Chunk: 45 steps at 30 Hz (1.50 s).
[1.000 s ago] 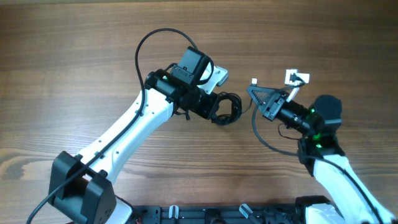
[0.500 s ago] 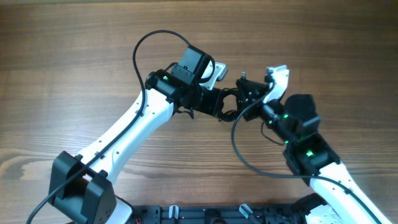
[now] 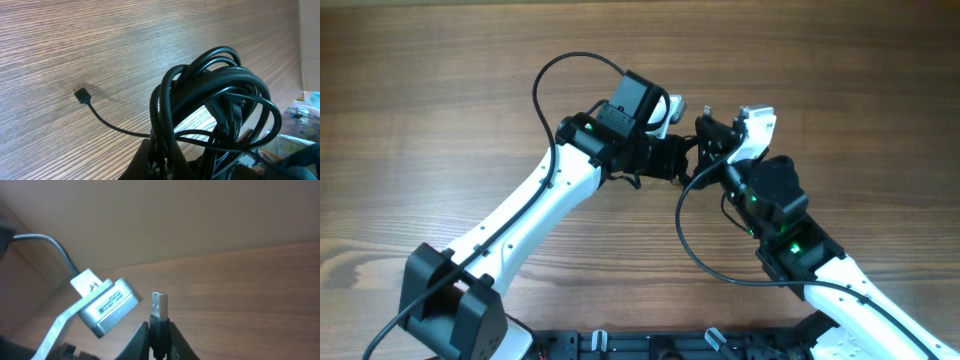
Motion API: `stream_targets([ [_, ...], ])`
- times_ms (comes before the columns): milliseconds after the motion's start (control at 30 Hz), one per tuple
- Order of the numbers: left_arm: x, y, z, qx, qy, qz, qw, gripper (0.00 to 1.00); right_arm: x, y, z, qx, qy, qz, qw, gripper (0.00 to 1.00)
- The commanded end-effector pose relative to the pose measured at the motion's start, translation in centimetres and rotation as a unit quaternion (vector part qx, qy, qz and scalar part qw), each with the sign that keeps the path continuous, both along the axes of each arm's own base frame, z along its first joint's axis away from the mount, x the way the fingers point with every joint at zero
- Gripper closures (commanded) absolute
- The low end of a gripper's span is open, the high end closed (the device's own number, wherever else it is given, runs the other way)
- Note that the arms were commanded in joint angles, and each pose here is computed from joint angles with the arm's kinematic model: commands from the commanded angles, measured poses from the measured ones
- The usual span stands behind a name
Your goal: Untangle cables
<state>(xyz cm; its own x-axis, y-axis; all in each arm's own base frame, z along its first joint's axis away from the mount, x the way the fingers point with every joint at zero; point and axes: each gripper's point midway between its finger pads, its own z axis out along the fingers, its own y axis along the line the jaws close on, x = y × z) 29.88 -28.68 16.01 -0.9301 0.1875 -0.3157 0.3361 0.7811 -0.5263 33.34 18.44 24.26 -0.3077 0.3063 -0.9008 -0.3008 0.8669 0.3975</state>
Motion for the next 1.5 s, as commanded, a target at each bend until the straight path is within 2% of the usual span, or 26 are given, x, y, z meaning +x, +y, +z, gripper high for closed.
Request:
stream_targets([
  [0,0.9,0.9,0.3,0.024,-0.026,0.021,0.999,0.96,0.0,0.1,0.0,0.044,0.031,-0.010,0.998,0.79],
  [67,1.4,1.6,0.0,0.044,-0.036,0.034,0.998,0.96,-1.1,1.6,-1.4,0.059,0.074,0.036,0.995,0.73],
  [133,1.8,2.0,-0.1,0.056,-0.044,0.042,0.997,0.96,-2.1,2.8,-2.2,0.058,0.098,0.078,0.990,0.59],
  [167,2.2,2.4,-0.2,0.068,-0.052,0.051,0.995,0.96,-2.6,3.2,-2.7,0.056,0.110,0.093,0.988,0.44],
  [200,2.5,2.8,-0.3,0.079,-0.060,0.058,0.993,0.96,-2.9,3.3,-3.1,0.053,0.120,0.100,0.986,0.36],
  [233,3.0,3.4,-0.4,0.095,-0.070,0.069,0.991,0.96,-3.1,3.2,-3.7,0.050,0.133,0.099,0.985,0.20],
  [267,3.4,3.9,-0.5,0.108,-0.079,0.078,0.988,0.96,-3.2,3.1,-4.1,0.050,0.143,0.096,0.984,0.07],
  [300,3.7,4.3,-0.5,0.120,-0.090,0.077,0.986,0.96,-3.3,2.8,-4.7,0.056,0.163,0.088,0.981,0.03],
  [333,3.5,4.3,-0.6,0.132,-0.109,0.037,0.984,0.96,-3.3,2.2,-5.6,0.072,0.192,0.069,0.976,0.01],
  [400,2.6,4.4,-1.0,0.153,-0.128,-0.043,0.979,0.96,-3.0,1.0,-6.4,0.094,0.222,0.048,0.969,0.01],
  [500,1.4,5.2,-1.7,0.183,-0.131,-0.109,0.968,0.96,-2.8,0.3,-6.3,0.120,0.240,0.073,0.961,0.04],
  [567,0.7,5.7,-2.1,0.197,-0.132,-0.145,0.961,0.96,-2.9,-0.5,-6.0,0.148,0.257,0.107,0.949,0.16],
  [633,0.3,5.9,-2.3,0.203,-0.133,-0.168,0.956,0.96,-2.9,-1.2,-6.1,0.174,0.276,0.138,0.935,0.32],
  [700,-0.7,4.9,-2.1,0.175,-0.136,-0.215,0.951,0.96,-3.1,-1.6,-6.8,0.197,0.303,0.165,0.918,0.34],
  [767,-1.7,3.6,-1.7,0.134,-0.142,-0.262,0.945,0.96,-3.9,-1.0,-8.3,0.229,0.353,0.212,0.882,0.34],
  [867,-2.0,3.4,-1.7,0.125,-0.141,-0.271,0.944,0.96,-4.8,0.2,-10.6,0.273,0.423,0.251,0.827,0.34],
  [1000,-2.4,3.7,-1.8,0.128,-0.130,-0.273,0.944,0.96,-4.0,1.2,-12.9,0.317,0.462,0.281,0.779,0.39],
  [1267,-2.7,3.8,-1.9,0.130,-0.124,-0.274,0.945,0.96,-1.8,1.6,-12.8,0.382,0.488,0.256,0.741,0.41],
  [1367,-2.7,3.8,-1.9,0.130,-0.124,-0.274,0.945,0.96,-0.8,1.5,-12.5,0.421,0.511,0.214,0.718,0.41],
  [1467,-2.7,3.8,-1.9,0.130,-0.124,-0.274,0.945,0.96,-0.1,1.2,-13.0,0.448,0.530,0.169,0.700,0.47],
])
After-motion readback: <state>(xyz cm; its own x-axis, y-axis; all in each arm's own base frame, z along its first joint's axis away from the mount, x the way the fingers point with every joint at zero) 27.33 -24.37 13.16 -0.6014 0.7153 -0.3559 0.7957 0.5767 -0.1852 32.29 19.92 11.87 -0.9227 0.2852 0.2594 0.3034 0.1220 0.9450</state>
